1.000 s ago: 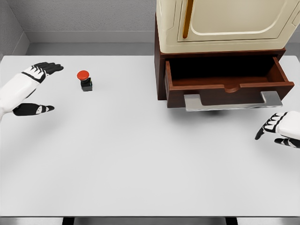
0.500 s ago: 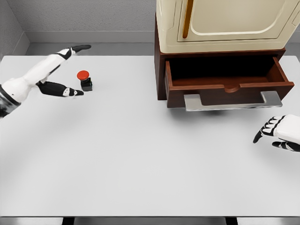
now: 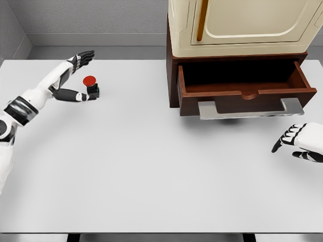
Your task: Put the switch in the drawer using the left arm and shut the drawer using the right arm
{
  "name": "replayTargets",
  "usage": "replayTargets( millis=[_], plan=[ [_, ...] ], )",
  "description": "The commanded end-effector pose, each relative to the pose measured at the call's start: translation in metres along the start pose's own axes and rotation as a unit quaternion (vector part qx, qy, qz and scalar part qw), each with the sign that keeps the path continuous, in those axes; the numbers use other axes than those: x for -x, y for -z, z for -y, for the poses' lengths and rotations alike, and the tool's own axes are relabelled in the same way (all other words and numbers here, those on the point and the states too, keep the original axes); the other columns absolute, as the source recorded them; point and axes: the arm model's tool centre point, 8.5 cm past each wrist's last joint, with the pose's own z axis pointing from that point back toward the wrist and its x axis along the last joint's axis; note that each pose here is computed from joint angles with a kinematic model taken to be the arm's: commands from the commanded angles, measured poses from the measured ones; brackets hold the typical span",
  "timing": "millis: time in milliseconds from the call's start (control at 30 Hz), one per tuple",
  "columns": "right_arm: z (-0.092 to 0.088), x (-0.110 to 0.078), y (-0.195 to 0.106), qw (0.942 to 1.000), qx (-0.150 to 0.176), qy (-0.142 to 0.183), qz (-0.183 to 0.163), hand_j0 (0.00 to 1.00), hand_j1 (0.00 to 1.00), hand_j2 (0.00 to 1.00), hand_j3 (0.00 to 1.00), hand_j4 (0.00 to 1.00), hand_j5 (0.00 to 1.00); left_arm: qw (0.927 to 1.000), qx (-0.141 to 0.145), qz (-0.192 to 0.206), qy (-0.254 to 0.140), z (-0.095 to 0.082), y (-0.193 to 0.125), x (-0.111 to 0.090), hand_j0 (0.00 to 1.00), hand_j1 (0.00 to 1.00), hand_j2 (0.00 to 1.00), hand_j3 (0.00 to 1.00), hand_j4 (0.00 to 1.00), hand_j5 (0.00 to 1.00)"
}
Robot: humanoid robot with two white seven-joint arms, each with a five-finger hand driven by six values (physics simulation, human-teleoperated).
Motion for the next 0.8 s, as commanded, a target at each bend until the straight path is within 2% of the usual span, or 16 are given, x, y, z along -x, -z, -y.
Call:
replayTargets(
  millis=[0,100,433,600,767],
  plan=[
    [0.001,0.000,0.000,1.0000,0.001,0.002,0.000,0.63,0.63,0.63,0.63,0.63,0.63,0.9995,-0.005,-0.016,-0.028,0.009,0.001,0.017,1.00,1.00,1.00,1.00,1.00,1.00],
    [0.000,0.000,0.000,1.0000,-0.001,0.002,0.000,0.63,0.63,0.63,0.63,0.63,0.63,0.9988,-0.012,-0.029,-0.039,0.005,0.004,0.026,1.00,1.00,1.00,1.00,1.00,1.00],
    [0.000,0.000,-0.001,1.0000,-0.003,0.002,0.001,0.63,0.63,0.63,0.63,0.63,0.63,0.9942,-0.026,-0.062,-0.085,0.012,0.013,0.053,1.00,1.00,1.00,1.00,1.00,1.00],
    [0.000,0.000,0.000,1.0000,-0.004,0.002,0.001,0.63,0.63,0.63,0.63,0.63,0.63,0.9924,-0.045,-0.069,-0.092,0.003,0.012,0.057,1.00,1.00,1.00,1.00,1.00,1.00],
    [0.000,0.000,0.000,1.0000,-0.004,0.002,0.001,0.63,0.63,0.63,0.63,0.63,0.63,0.9891,-0.086,-0.078,-0.091,-0.004,0.013,0.061,1.00,1.00,1.00,1.00,1.00,1.00]
  ],
)
